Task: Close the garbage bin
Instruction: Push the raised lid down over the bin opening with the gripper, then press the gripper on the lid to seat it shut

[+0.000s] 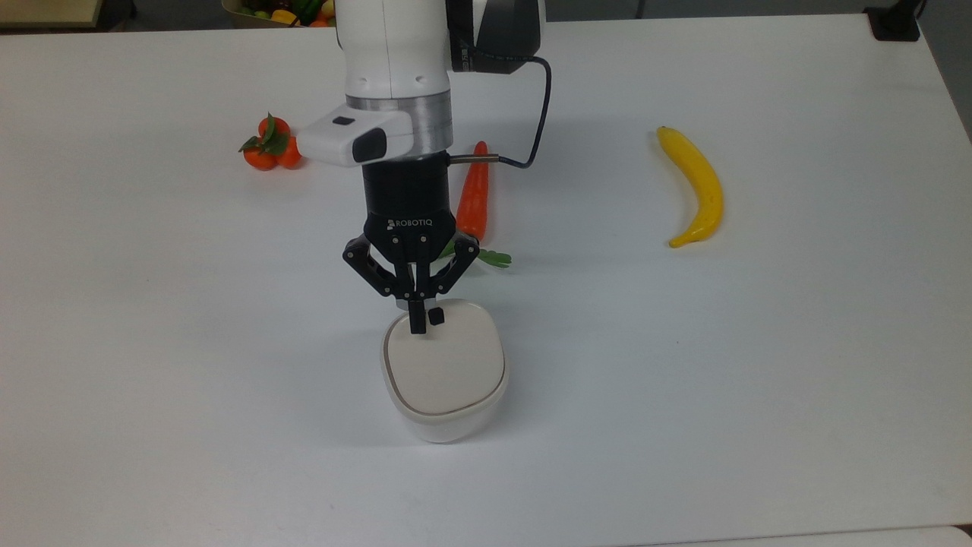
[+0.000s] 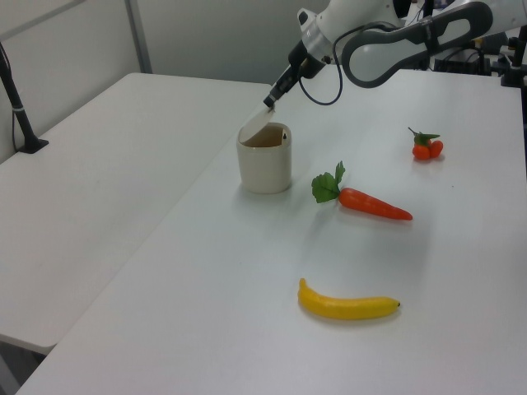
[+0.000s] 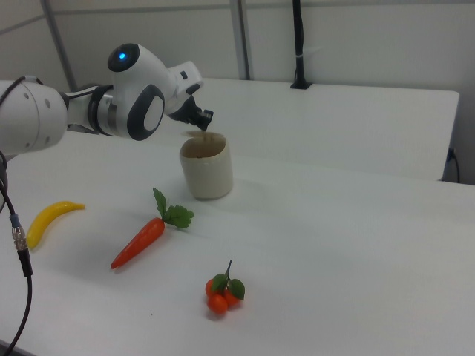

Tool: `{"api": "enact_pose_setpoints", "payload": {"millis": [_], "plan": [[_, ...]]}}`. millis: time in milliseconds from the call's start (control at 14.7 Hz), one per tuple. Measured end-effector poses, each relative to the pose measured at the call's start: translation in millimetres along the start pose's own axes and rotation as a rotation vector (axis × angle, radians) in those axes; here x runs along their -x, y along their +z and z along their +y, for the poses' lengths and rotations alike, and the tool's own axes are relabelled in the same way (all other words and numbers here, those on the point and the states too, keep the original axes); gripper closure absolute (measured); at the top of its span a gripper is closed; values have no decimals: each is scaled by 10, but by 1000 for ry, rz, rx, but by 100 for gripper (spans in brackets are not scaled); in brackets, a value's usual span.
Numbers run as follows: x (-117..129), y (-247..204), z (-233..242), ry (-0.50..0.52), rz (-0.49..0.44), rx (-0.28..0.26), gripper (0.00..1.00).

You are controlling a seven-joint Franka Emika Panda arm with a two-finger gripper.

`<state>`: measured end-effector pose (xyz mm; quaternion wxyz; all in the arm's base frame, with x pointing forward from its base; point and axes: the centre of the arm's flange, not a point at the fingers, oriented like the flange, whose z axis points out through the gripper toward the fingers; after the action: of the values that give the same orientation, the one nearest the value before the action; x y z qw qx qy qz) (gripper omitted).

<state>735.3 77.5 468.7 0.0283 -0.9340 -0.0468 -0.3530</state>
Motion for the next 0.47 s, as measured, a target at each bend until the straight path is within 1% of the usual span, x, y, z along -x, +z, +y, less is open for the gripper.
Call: {"api": "enact_pose_setpoints", "payload": {"millis": [136,475], "plan": [[75,56,-18,-12,-55,2,100],[206,148,-109,-36,-108,-3,100]]}}
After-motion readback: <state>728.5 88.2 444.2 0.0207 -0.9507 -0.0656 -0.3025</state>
